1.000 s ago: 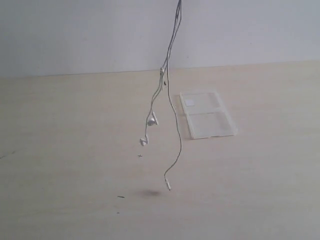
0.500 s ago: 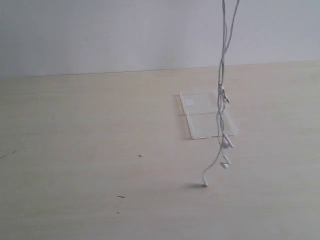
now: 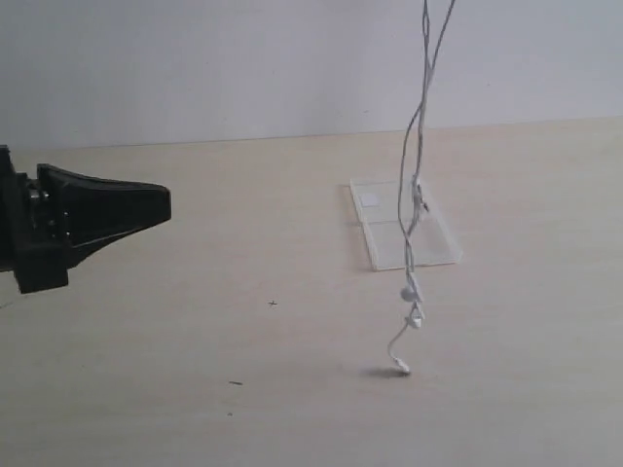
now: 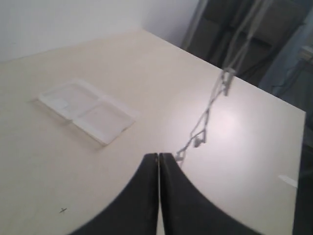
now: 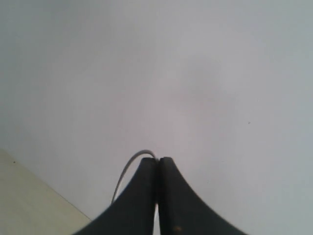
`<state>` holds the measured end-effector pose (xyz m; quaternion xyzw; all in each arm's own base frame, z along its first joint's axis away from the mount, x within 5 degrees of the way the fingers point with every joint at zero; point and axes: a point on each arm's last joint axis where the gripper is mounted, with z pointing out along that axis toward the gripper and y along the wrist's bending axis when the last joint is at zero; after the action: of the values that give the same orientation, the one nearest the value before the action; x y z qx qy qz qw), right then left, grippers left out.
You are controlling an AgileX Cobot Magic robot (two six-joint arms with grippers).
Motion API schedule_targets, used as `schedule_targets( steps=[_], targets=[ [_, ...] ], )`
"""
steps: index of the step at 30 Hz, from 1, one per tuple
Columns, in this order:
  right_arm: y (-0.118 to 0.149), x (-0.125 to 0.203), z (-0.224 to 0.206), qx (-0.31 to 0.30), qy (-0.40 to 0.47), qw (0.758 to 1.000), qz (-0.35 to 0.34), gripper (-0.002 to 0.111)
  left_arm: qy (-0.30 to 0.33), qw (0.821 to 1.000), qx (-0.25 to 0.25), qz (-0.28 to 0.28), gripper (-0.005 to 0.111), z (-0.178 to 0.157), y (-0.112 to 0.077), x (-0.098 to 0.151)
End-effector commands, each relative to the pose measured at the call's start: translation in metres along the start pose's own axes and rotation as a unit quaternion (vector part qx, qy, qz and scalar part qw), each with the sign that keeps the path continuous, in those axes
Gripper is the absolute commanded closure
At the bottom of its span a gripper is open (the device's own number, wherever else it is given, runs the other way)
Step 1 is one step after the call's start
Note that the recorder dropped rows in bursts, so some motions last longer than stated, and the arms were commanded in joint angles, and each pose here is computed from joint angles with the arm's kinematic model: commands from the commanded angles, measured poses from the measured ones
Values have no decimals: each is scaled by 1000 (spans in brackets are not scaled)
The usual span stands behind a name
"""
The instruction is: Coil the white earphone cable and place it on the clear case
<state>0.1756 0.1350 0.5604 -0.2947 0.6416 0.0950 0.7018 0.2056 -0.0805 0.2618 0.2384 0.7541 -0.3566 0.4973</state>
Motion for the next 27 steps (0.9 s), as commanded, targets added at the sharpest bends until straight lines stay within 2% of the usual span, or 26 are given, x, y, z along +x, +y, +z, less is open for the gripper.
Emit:
schedule_targets(
  steps=[1,6,9,12,20,27],
  targets=[
    [-5,-9,-5,8,-18,1000,2,108,5,998,58,-5,87,18,8,-1],
    [-7,-14,-8,11,-26,1000,3,108,8,995,98,-19,51,32,14,-3],
    [-6,-13,-6,10,-24,1000,3,108,19,993,113,-11,39,46,11,-6],
    [-5,-12,-2,9,-24,1000,2,108,32,991,126,4,38,64,3,-10],
    [-7,-10,1,26,-17,999,-14,108,42,994,87,45,38,90,-1,-26],
    [-7,-10,1,27,-17,999,-13,108,54,991,111,46,37,111,-9,-25]
  ],
)
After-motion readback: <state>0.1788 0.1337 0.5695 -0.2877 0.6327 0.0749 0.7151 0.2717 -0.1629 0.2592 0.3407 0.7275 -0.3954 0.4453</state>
